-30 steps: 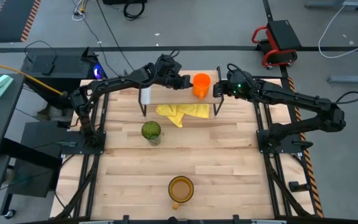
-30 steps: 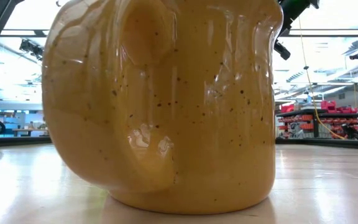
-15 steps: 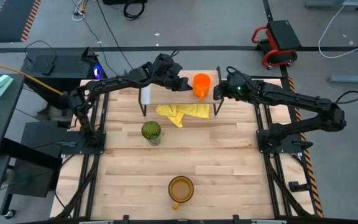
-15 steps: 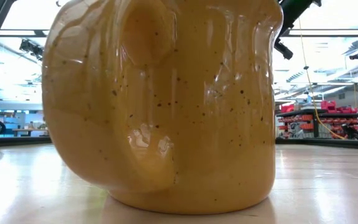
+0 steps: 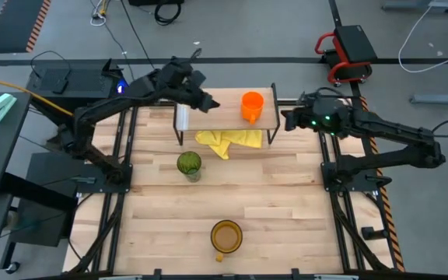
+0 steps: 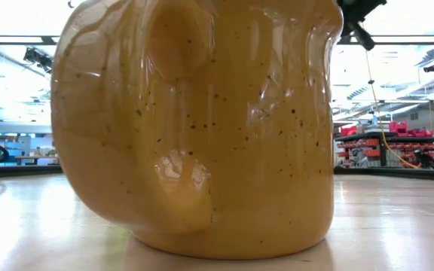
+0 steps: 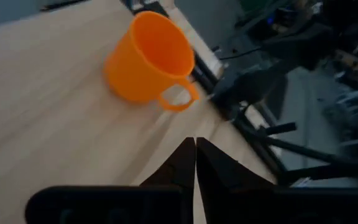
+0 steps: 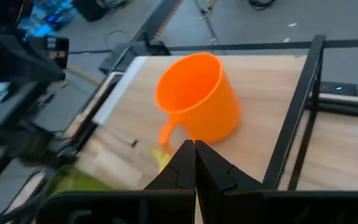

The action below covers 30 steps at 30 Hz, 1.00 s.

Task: Stack small to large cups/mugs on shelf
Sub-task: Put the yellow mug on the shelf

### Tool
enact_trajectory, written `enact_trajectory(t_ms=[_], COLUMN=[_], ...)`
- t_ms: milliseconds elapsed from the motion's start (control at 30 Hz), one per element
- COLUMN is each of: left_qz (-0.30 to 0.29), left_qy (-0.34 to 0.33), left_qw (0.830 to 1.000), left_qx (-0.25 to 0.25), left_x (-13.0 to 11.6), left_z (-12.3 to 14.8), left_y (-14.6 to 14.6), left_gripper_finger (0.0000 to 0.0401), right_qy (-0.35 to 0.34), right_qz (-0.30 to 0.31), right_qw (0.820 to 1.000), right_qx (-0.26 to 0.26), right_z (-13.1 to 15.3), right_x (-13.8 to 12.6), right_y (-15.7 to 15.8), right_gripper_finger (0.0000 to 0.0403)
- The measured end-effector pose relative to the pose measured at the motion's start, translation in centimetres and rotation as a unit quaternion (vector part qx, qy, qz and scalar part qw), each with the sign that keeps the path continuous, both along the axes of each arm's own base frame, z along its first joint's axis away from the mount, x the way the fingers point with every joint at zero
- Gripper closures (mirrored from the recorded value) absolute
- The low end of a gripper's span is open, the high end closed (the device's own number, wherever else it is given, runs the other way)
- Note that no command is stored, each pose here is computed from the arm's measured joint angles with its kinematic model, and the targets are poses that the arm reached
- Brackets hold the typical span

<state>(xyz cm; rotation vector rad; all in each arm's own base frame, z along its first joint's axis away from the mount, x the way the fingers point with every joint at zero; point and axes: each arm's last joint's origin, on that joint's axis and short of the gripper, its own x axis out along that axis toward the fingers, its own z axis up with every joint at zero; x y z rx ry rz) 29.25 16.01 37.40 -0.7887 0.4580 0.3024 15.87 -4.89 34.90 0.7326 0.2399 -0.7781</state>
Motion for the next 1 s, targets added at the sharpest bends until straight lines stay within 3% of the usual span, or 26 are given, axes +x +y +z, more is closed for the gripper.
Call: enact_trajectory(t_ms=[433,700,1000], left_qz=[0.037,0.053,0.044], left_qy=[0.118,0.175,0.217], left_qw=[0.990,0.981,0.974], left_qx=[0.066,0.069,0.047], left_x=[-8.0,-10.1,-10.6], left_z=[3.6,3.8,3.2], left_y=[-6.5,-10.5,-14.6], left_gripper_finger=[0.0382,0.0381,0.0383], right_qy=[-0.079,-0.077,-0.028], right_qz=[0.136,0.239,0.289], right_qw=[0.986,0.962,0.942], right_qx=[0.054,0.110,0.167], right_z=[1.4,1.2,-0.4], right_x=[-3.4,-3.5,-2.1], right_y=[5.0,8.5,13.3], right_gripper_finger=[0.0398,0.0398,0.0398])
